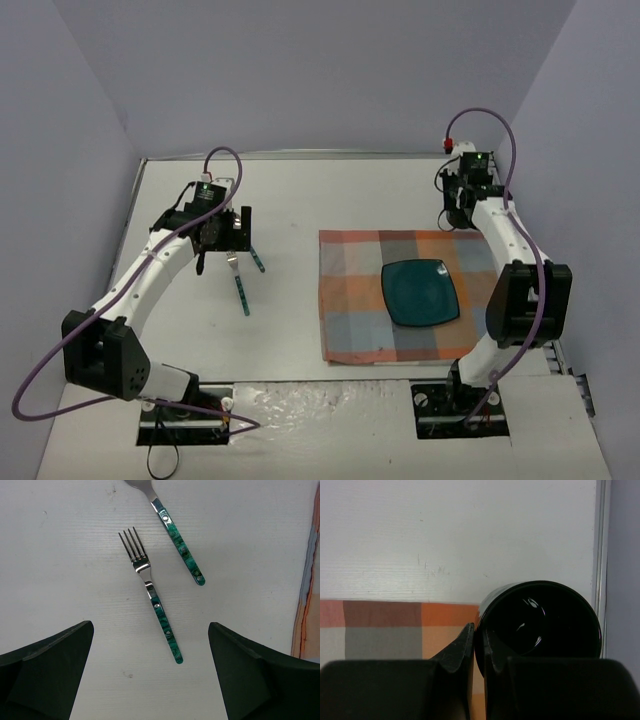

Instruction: Set the dinner table for one person

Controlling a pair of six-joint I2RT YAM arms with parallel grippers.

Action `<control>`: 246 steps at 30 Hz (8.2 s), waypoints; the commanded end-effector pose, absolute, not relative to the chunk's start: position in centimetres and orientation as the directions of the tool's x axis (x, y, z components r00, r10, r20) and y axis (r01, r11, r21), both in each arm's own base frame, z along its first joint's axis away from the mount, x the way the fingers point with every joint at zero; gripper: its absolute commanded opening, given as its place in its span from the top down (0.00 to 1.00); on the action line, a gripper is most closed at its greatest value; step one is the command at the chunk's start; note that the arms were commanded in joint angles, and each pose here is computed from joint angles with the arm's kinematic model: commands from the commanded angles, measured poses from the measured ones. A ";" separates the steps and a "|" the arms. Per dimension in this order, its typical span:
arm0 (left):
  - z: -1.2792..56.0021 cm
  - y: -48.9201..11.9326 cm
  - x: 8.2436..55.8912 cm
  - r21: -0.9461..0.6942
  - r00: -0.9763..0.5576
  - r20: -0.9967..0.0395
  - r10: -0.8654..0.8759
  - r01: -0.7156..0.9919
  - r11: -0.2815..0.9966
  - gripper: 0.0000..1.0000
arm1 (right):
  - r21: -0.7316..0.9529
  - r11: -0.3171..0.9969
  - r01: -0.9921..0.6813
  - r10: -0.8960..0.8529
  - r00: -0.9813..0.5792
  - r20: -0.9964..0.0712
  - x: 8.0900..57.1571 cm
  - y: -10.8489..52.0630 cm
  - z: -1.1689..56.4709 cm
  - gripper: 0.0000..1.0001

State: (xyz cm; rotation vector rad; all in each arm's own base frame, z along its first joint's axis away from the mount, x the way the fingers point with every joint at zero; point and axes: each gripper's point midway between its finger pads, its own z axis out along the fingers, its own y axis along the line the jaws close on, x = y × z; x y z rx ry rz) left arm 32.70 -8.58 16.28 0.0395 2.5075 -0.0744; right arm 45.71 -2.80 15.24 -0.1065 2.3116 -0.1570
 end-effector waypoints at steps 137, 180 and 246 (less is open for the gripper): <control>5.8 -38.2 25.1 -0.184 -0.923 -0.366 -0.116 -0.050 0.982 1.00 | 0.330 0.909 -0.254 0.274 -0.231 -0.933 24.7 8.2 28.8 0.00; 15.6 -33.5 26.1 -0.146 -0.812 -0.577 -0.088 -0.003 0.989 0.13 | 0.301 0.921 -0.246 0.242 -0.242 -0.940 24.9 8.0 28.6 0.00; 0.6 -25.2 25.3 -0.170 -0.915 -0.212 -0.342 -0.310 0.936 0.56 | 0.297 0.904 -0.309 0.165 -0.389 -0.906 25.3 10.0 23.5 0.00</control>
